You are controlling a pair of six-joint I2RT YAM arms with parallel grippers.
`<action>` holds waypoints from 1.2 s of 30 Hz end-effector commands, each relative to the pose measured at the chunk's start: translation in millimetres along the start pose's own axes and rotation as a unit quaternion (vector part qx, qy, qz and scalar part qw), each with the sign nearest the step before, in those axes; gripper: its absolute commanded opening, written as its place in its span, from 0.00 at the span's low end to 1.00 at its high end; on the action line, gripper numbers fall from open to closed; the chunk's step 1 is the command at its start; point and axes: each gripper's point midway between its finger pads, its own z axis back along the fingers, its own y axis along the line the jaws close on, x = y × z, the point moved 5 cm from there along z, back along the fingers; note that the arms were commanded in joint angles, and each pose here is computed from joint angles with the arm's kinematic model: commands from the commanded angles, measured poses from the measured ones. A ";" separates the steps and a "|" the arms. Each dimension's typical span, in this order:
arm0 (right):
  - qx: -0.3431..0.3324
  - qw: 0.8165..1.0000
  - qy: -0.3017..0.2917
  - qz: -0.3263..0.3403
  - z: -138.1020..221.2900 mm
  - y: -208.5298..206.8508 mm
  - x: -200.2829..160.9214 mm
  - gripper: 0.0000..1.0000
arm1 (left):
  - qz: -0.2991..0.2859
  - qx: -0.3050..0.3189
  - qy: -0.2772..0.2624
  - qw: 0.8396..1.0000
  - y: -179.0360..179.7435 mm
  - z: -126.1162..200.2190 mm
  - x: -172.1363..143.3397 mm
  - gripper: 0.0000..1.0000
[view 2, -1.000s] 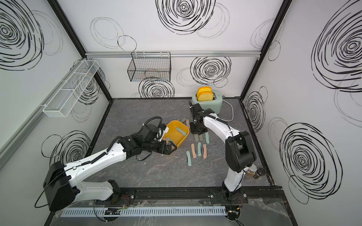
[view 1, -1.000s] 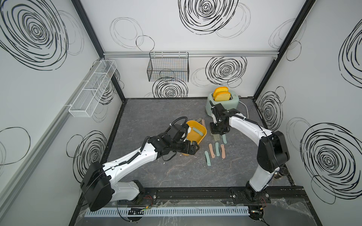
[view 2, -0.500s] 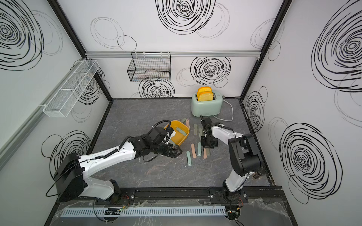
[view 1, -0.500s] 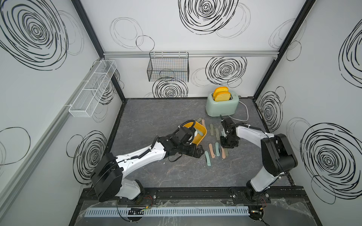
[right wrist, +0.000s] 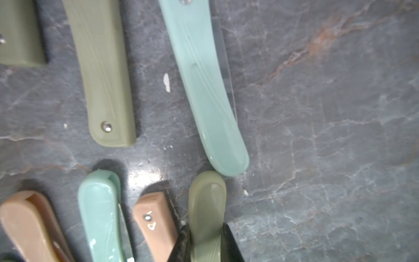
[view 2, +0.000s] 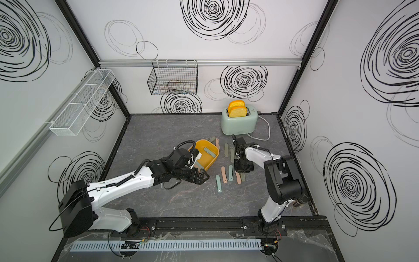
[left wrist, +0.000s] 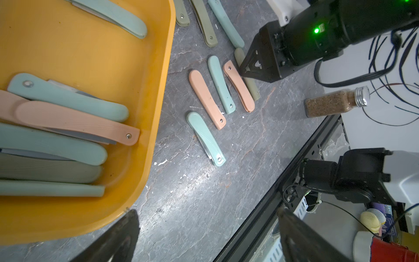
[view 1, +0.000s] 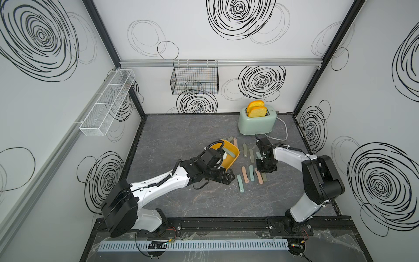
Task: Take the fruit knife out of the storage box
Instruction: Place the fruit knife at the center of the board.
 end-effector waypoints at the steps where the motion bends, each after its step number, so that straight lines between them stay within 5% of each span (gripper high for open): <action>1: -0.013 1.000 0.000 -0.008 3.7 -6.5 -3.9 0.23 | -0.002 -0.006 -0.028 1.000 -3.8 7.0 5.8 0.98; 8: -0.006 1.000 -0.006 -0.009 11.9 -5.0 -1.6 0.36 | -0.003 0.002 -0.036 0.999 -2.3 13.8 5.9 0.98; 15: 0.023 0.998 -0.060 -0.001 56.7 11.4 20.9 0.37 | 0.007 0.018 -0.056 0.998 7.8 31.2 13.1 0.98; 18: 0.038 0.996 -0.084 0.021 75.6 30.6 33.2 0.39 | 0.020 0.025 -0.072 0.997 16.9 43.0 18.2 0.98; 25: 0.052 0.987 -0.119 0.095 98.7 91.3 53.7 0.64 | 0.055 0.043 -0.106 0.992 41.3 74.5 23.4 0.98; 36: 0.064 0.963 -0.123 0.229 85.9 201.0 42.4 0.66 | 0.104 0.076 -0.140 0.982 73.7 115.6 -3.4 0.98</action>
